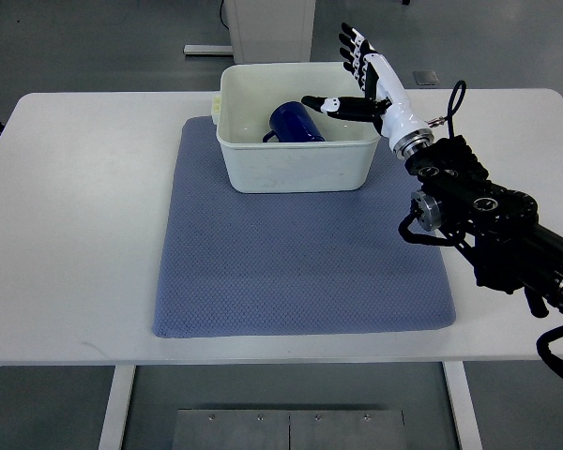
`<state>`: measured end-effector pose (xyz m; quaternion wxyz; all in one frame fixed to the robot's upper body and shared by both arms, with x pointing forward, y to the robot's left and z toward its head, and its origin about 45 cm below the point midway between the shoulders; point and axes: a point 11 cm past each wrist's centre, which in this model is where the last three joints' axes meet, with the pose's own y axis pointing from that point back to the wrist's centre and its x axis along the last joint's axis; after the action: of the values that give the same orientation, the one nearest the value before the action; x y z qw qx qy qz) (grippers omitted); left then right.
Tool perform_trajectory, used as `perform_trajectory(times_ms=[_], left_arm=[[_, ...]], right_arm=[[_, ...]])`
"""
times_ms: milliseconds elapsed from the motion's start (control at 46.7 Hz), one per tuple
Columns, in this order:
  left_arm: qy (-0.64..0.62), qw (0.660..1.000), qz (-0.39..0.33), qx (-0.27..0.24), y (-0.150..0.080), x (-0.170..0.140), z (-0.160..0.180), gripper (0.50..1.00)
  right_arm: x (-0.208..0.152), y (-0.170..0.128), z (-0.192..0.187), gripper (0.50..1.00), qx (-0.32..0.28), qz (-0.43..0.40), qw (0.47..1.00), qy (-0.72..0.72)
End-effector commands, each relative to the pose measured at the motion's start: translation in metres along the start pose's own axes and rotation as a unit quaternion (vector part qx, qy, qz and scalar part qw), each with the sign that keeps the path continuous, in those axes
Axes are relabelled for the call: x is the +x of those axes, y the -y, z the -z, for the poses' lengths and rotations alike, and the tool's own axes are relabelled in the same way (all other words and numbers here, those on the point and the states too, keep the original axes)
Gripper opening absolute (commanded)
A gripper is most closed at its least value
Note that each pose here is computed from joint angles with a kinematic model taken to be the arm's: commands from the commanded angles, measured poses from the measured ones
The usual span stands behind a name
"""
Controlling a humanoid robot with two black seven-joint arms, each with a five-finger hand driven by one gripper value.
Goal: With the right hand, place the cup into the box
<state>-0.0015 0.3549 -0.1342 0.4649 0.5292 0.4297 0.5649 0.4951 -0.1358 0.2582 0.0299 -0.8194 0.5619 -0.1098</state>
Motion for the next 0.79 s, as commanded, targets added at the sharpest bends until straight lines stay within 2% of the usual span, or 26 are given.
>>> perform_trajectory(times_ms=[0, 364, 535, 771], left_arm=[[0.0, 1.0, 0.0, 0.0, 0.0, 0.0, 0.0, 1.0], [0.0, 1.0, 0.0, 0.0, 0.0, 0.0, 0.0, 1.0], [0.0, 1.0, 0.0, 0.0, 0.0, 0.0, 0.0, 1.0], [0.0, 1.0, 0.0, 0.0, 0.0, 0.0, 0.0, 1.0]], right_arm=[[0.011, 0.001, 0.004, 0.989, 0.004, -0.008, 1.0, -0.002], [0.082, -0.014, 0.024, 0.991, 0.02, -0.048, 0.999, -0.017], [0.115, -0.042, 0.018, 0.993, 0.01, -0.065, 0.998, -0.012], [0.126, -0.087, -0.009, 0.998, -0.027, -0.062, 0.998, 0.004]])
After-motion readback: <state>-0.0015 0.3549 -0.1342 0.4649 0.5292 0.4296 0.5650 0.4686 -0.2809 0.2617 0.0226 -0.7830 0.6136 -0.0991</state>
